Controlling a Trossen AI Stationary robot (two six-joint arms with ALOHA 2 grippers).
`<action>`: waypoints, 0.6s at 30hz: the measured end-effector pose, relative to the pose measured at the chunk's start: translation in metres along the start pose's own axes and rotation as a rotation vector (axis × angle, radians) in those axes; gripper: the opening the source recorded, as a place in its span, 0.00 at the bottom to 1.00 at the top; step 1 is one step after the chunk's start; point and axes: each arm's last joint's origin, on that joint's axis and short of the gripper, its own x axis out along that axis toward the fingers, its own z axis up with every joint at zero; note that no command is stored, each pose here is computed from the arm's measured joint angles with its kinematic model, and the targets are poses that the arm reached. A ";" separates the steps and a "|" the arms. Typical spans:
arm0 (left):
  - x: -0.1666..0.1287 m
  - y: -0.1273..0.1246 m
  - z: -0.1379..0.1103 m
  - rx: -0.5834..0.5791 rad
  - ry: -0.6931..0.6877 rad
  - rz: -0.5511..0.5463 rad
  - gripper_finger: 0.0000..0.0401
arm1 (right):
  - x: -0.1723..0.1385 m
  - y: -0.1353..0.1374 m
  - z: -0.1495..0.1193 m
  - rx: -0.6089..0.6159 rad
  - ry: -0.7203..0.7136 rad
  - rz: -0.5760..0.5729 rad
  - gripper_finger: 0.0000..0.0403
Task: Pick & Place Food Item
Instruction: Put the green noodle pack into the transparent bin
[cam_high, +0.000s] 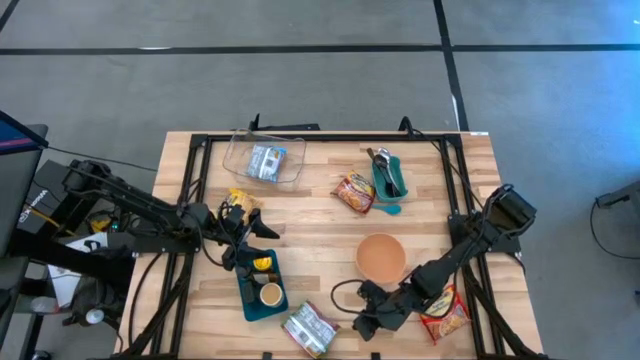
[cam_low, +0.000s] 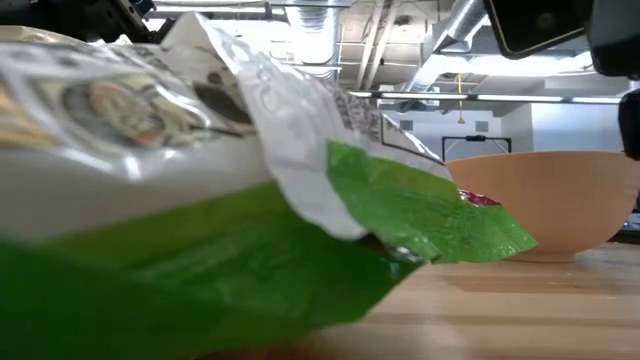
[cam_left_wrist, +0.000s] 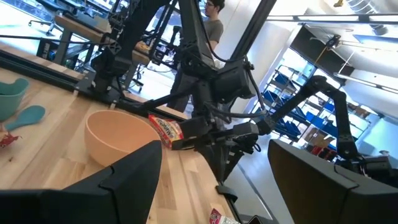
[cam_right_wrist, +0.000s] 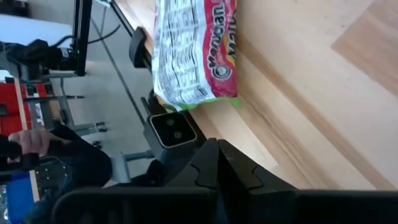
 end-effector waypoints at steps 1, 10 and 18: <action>0.000 0.000 0.000 0.000 0.000 0.000 0.72 | 0.000 0.000 0.000 0.001 -0.001 0.001 0.00; 0.000 0.000 0.000 0.000 0.000 0.000 0.72 | 0.000 0.000 0.000 0.027 0.000 0.000 0.00; 0.000 0.000 0.000 0.000 0.000 0.000 0.72 | 0.017 -0.007 -0.005 0.036 0.007 0.011 0.00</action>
